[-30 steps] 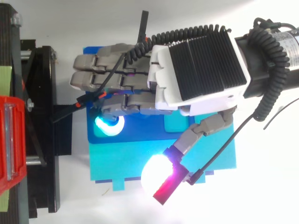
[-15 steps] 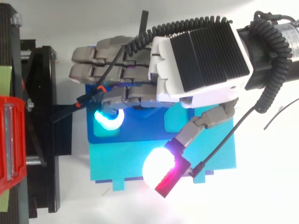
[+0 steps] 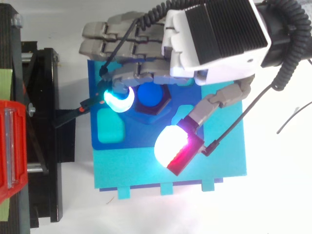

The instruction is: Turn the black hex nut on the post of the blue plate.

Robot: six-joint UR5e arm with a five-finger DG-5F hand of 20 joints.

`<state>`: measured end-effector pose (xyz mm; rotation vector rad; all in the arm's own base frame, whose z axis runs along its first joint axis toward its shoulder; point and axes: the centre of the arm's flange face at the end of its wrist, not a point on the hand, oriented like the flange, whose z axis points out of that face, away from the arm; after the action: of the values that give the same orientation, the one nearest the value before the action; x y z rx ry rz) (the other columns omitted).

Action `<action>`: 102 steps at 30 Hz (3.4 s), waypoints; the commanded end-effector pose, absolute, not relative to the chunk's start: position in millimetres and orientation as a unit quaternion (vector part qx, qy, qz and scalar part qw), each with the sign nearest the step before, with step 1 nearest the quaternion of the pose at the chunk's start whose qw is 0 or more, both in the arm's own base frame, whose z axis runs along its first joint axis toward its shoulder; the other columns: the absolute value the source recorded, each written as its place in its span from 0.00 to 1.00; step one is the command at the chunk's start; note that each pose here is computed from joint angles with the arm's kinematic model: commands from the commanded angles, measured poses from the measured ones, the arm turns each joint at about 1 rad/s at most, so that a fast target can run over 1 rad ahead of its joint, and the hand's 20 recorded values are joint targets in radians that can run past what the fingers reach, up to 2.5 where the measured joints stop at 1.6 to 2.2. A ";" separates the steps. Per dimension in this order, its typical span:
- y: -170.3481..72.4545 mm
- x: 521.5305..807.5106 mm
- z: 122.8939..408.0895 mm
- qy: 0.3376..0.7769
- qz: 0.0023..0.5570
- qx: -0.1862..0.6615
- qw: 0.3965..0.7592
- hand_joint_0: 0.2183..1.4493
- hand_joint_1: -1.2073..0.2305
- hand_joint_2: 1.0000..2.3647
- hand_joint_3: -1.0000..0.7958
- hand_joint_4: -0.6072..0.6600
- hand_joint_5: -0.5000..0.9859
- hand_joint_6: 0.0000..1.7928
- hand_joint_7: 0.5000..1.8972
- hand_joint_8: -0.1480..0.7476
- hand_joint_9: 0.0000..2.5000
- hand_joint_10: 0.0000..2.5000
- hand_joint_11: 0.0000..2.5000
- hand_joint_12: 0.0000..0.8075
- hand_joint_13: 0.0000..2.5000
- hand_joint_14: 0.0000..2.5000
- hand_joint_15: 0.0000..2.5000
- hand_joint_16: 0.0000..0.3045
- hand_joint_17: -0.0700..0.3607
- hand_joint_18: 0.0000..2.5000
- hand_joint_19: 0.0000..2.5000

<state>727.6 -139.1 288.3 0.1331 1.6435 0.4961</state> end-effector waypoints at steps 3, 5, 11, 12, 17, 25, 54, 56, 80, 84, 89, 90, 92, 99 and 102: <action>-148.1 724.8 287.7 0.725 0.218 0.058 0.650 0.18 0.76 0.00 0.28 0.75 0.20 0.28 0.37 0.49 0.02 0.00 0.00 0.49 0.00 0.00 0.01 0.19 0.46 0.00 0.12; -150.2 724.3 287.7 0.725 0.218 0.058 0.651 0.18 0.76 0.00 0.28 0.75 0.20 0.28 0.37 0.49 0.02 0.00 0.00 0.49 0.00 0.00 0.01 0.18 0.46 0.00 0.11; -159.4 721.7 287.4 0.726 0.216 0.061 0.650 0.18 0.76 0.00 0.28 0.75 0.20 0.28 0.37 0.49 0.02 0.00 0.00 0.49 0.00 0.00 0.01 0.18 0.46 0.00 0.11; -161.9 719.9 288.0 0.727 0.217 0.061 0.648 0.19 0.76 0.00 0.28 0.75 0.20 0.28 0.37 0.49 0.02 0.00 0.00 0.49 0.00 0.00 0.01 0.18 0.46 0.00 0.11; -172.6 713.9 286.1 0.734 0.219 0.063 0.639 0.19 0.76 0.00 0.28 0.75 0.20 0.28 0.37 0.49 0.02 0.00 0.00 0.49 0.00 0.00 0.01 0.19 0.46 0.00 0.11; -181.3 711.0 286.0 0.735 0.219 0.064 0.639 0.19 0.76 0.00 0.28 0.75 0.20 0.28 0.37 0.49 0.02 0.00 0.00 0.49 0.00 0.00 0.01 0.19 0.46 0.00 0.12; -193.2 719.4 327.4 0.721 0.223 0.054 0.653 0.19 0.76 0.00 0.28 0.75 0.20 0.28 0.37 0.49 0.02 0.00 0.00 0.48 0.00 0.00 0.01 0.19 0.46 0.00 0.12; -189.9 720.6 333.1 0.722 0.224 0.052 0.653 0.19 0.75 0.00 0.28 0.75 0.20 0.28 0.37 0.49 0.02 0.00 0.00 0.48 0.00 0.00 0.01 0.19 0.46 0.00 0.12; -117.0 739.0 312.2 0.714 0.229 0.026 0.661 0.18 0.76 0.00 0.28 0.75 0.20 0.28 0.37 0.49 0.02 0.00 0.00 0.49 0.00 0.00 0.01 0.19 0.46 0.00 0.12; -112.9 739.4 311.4 0.715 0.229 0.025 0.660 0.18 0.76 0.00 0.28 0.75 0.20 0.28 0.37 0.49 0.02 0.00 0.00 0.49 0.00 0.00 0.01 0.19 0.46 0.00 0.11; -111.5 735.4 298.8 0.720 0.232 0.028 0.653 0.18 0.76 0.00 0.28 0.75 0.20 0.28 0.37 0.49 0.02 0.00 0.00 0.49 0.00 0.00 0.01 0.19 0.46 0.00 0.12; -111.5 734.8 296.5 0.720 0.233 0.029 0.653 0.18 0.76 0.00 0.28 0.75 0.20 0.28 0.37 0.49 0.02 0.00 0.00 0.49 0.00 0.00 0.01 0.19 0.46 0.00 0.12; -111.7 735.2 295.8 0.716 0.235 0.031 0.657 0.18 0.76 0.00 0.28 0.75 0.20 0.28 0.37 0.49 0.02 0.00 0.00 0.49 0.00 0.00 0.01 0.19 0.46 0.00 0.12; -110.7 736.7 294.8 0.712 0.238 0.032 0.660 0.18 0.76 0.00 0.28 0.75 0.20 0.28 0.37 0.49 0.02 0.00 0.00 0.49 0.00 0.00 0.01 0.19 0.46 0.00 0.11; -111.8 736.4 294.6 0.712 0.237 0.032 0.660 0.18 0.76 0.00 0.28 0.75 0.20 0.28 0.37 0.49 0.02 0.00 0.00 0.49 0.00 0.00 0.01 0.19 0.46 0.00 0.12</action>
<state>736.6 -111.2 294.9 0.0727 1.6104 0.5373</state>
